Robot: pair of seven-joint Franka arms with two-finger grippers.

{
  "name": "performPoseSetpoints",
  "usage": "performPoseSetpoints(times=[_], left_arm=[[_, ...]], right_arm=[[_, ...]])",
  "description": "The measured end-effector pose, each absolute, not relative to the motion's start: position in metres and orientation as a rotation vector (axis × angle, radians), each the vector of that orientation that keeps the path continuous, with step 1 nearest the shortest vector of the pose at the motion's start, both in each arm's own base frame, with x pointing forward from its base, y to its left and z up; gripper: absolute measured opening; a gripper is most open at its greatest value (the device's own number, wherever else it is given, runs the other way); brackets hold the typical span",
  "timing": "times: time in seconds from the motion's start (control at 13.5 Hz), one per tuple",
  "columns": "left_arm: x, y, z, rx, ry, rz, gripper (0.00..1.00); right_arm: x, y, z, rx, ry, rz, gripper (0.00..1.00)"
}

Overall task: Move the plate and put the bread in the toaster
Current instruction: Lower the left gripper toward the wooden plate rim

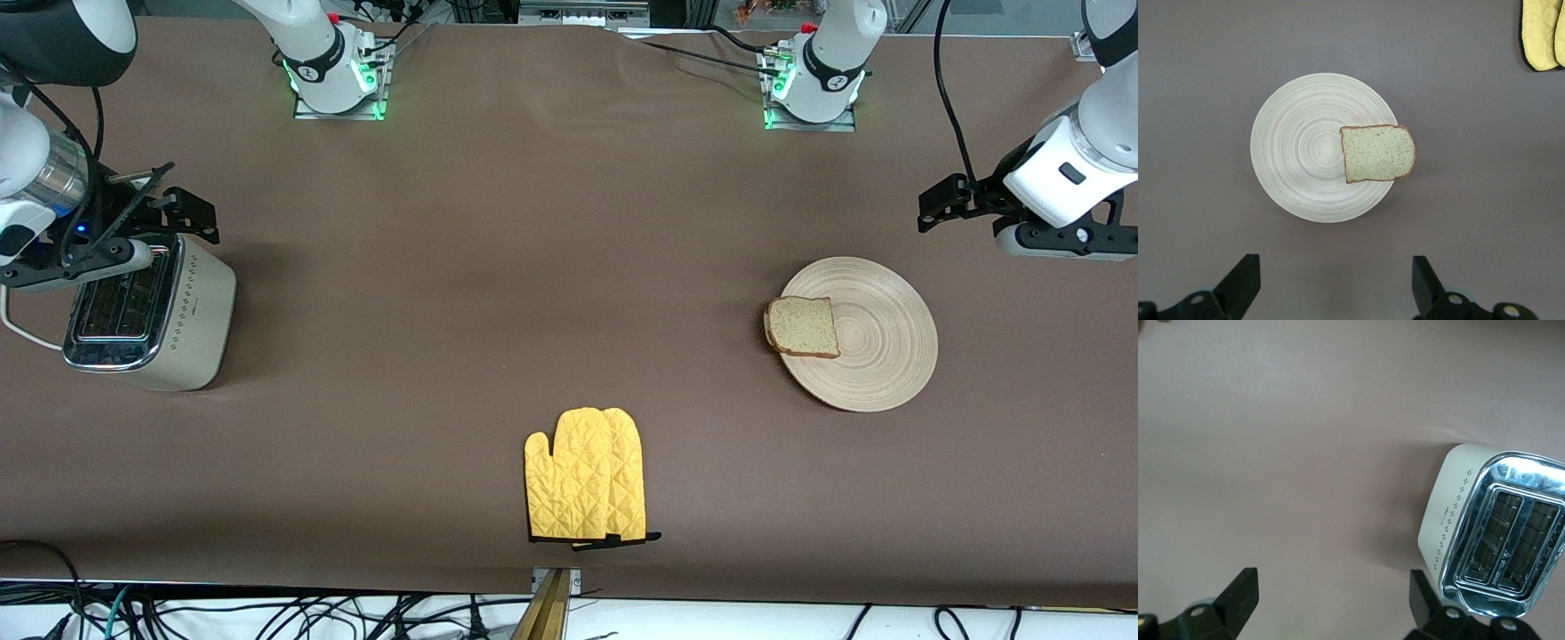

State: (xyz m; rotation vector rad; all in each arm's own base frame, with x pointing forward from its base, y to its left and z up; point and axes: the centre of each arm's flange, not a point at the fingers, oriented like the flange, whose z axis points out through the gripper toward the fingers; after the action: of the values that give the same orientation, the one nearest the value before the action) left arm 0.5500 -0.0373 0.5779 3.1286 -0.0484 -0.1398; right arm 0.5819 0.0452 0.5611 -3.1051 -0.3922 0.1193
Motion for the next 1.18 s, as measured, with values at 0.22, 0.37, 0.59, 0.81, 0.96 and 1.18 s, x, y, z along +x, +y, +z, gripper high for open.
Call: performPoseSetpoints(times=[0.22,0.37,0.59,0.81,0.96,1.18], left_arm=[[0.5485,-0.0375,0.5791,3.129,-0.049,-0.145,1.00],[0.5480,-0.0373,0.5788,3.129,-0.049,-0.152,1.00],[0.5479,-0.0372,0.5788,3.128,-0.049,-0.153,1.00],[0.5478,-0.0372,0.5787,3.128,-0.049,-0.154,1.00],[0.5478,-0.0380,0.5787,3.129,-0.051,-0.154,1.00],[0.5477,-0.0394,0.5787,3.129,-0.055,-0.154,1.00]], right_arm=[[0.5819,0.0452,0.5611,-3.105,-0.392,0.119,1.00],[0.5819,0.0452,0.5611,-3.105,-0.392,0.119,1.00],[0.5819,0.0452,0.5611,-3.105,-0.392,0.119,1.00],[0.5819,0.0452,0.5611,-3.105,-0.392,0.119,1.00],[0.5819,0.0452,0.5611,-3.105,-0.392,0.119,1.00],[0.5819,0.0452,0.5612,-3.105,-0.392,0.118,1.00]])
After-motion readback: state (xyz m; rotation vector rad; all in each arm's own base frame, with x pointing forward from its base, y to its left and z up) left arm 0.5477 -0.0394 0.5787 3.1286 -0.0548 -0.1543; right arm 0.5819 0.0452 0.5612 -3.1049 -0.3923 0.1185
